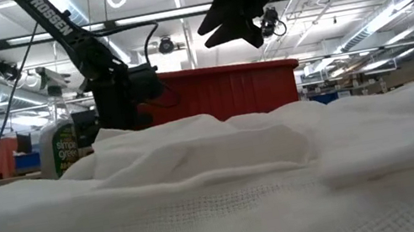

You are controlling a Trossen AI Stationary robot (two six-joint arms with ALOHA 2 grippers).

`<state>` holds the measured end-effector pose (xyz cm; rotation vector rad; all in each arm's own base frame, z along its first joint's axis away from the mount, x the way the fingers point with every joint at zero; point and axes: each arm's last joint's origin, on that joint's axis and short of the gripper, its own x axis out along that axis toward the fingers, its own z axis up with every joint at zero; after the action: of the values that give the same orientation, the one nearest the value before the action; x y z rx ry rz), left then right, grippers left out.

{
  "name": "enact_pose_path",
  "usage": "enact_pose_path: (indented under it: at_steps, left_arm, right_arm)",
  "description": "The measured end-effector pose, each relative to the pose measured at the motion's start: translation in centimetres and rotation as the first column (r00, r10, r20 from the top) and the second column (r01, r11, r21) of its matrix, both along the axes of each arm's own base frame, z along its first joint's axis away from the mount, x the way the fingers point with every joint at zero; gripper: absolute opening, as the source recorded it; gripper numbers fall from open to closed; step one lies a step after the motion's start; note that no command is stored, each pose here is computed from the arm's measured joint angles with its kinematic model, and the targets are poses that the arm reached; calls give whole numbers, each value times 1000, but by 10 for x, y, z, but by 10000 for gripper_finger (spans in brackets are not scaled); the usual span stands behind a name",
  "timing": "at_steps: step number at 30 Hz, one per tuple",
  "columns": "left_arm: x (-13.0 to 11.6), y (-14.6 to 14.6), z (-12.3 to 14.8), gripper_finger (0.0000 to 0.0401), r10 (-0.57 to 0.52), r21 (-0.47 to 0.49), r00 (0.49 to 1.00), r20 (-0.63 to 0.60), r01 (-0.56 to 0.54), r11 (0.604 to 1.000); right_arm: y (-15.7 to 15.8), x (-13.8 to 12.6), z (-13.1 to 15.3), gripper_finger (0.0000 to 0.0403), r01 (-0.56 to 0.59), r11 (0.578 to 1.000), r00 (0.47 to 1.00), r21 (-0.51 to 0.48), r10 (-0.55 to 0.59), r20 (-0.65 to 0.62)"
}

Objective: Fold laundry
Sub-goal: Fold the white polo shirt

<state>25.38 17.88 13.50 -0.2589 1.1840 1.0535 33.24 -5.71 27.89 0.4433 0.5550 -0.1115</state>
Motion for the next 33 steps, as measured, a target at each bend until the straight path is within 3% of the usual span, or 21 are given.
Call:
enact_pose_path:
  at_steps: [2,9,19,25,29,33]
  left_arm:
    - [1,0,1,10,-25,-21,1000,-1,25,999]
    - [-3,-1,12,2,-37,-45,999,32,39,998]
    - [-6,-23,77,1,-88,152,975,204,57,987]
    - [-1,-23,108,0,-167,305,918,359,54,951]
    - [4,-17,108,0,-177,338,905,387,39,940]
    - [9,-5,89,0,-166,306,921,352,55,951]
  right_arm:
    - [0,0,0,150,-4,1000,1000,-6,4,0]
    - [0,0,0,150,-7,1000,1000,-9,7,2]
    - [0,0,1,150,-10,1000,1000,-8,11,7]
    - [0,0,1,150,-12,1000,1000,-10,12,7]
    - [0,0,1,150,-13,1000,1000,-8,13,7]
    - [1,1,1,150,-15,1000,1000,4,15,8]
